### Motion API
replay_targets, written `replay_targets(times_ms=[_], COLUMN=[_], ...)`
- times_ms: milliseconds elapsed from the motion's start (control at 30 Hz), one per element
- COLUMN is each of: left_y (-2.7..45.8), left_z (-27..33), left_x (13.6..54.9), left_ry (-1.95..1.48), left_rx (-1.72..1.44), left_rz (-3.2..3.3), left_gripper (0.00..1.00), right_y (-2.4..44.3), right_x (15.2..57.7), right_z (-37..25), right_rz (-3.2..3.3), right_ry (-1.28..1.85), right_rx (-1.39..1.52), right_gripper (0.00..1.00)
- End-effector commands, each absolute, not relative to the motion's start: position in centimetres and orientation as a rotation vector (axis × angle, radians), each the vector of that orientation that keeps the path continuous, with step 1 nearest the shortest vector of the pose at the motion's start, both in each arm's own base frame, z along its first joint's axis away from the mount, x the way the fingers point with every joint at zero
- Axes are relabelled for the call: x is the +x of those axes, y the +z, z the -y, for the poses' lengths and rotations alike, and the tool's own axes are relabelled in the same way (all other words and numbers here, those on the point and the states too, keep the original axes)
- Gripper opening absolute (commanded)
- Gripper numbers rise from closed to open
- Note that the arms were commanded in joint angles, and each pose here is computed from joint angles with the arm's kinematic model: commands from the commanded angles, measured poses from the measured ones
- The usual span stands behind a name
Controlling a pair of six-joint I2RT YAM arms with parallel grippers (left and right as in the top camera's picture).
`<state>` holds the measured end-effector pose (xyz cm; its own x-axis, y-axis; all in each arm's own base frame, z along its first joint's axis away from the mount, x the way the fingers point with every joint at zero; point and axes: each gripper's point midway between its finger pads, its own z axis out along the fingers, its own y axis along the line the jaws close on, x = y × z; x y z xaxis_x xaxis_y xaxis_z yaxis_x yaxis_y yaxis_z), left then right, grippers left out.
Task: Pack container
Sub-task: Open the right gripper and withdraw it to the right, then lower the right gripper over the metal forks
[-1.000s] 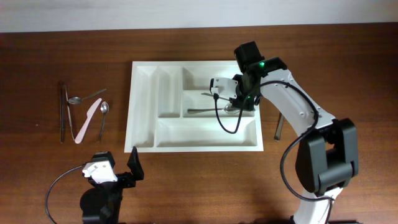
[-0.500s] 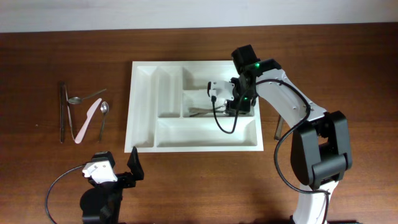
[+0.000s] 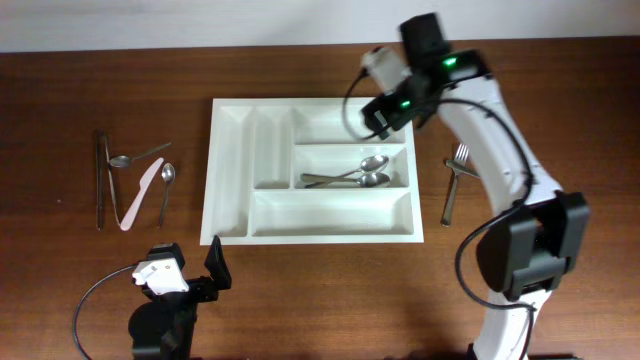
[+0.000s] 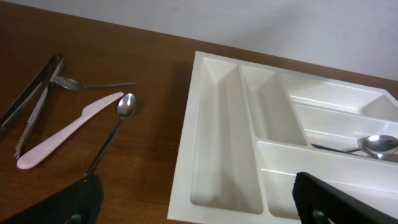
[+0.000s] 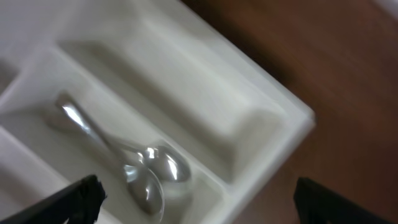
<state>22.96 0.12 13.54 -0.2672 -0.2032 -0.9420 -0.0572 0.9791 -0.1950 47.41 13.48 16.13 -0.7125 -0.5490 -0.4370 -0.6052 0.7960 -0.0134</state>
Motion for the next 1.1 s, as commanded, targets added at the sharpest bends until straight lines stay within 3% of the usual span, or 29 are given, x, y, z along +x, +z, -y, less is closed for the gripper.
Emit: replay_targets(times_ms=[0, 367, 800, 1067], left_y=[13.5, 13.5, 13.5, 13.5], left_z=[-0.2, -0.2, -0.2, -0.2], left_x=[23.0, 23.0, 23.0, 23.0], left_ry=[-0.128, -0.127, -0.127, -0.128], left_rx=[-0.178, -0.178, -0.178, -0.178], left_rz=[-1.839, -1.839, -1.839, -1.839], left_gripper=[0.99, 0.99, 0.99, 0.99], right_y=[16.2, 14.4, 4.7, 2.9], right_x=[46.5, 42.8, 36.9, 37.1], right_z=[-8.4, 4.1, 4.5, 6.4], right_rz=[-2.742, -2.97, -3.195, -3.163], right_ry=[0.185, 0.094, 0.15, 0.096], right_rx=[-0.517, -0.157, -0.062, 0.038], right_gripper=[0.99, 0.95, 0.94, 0.94])
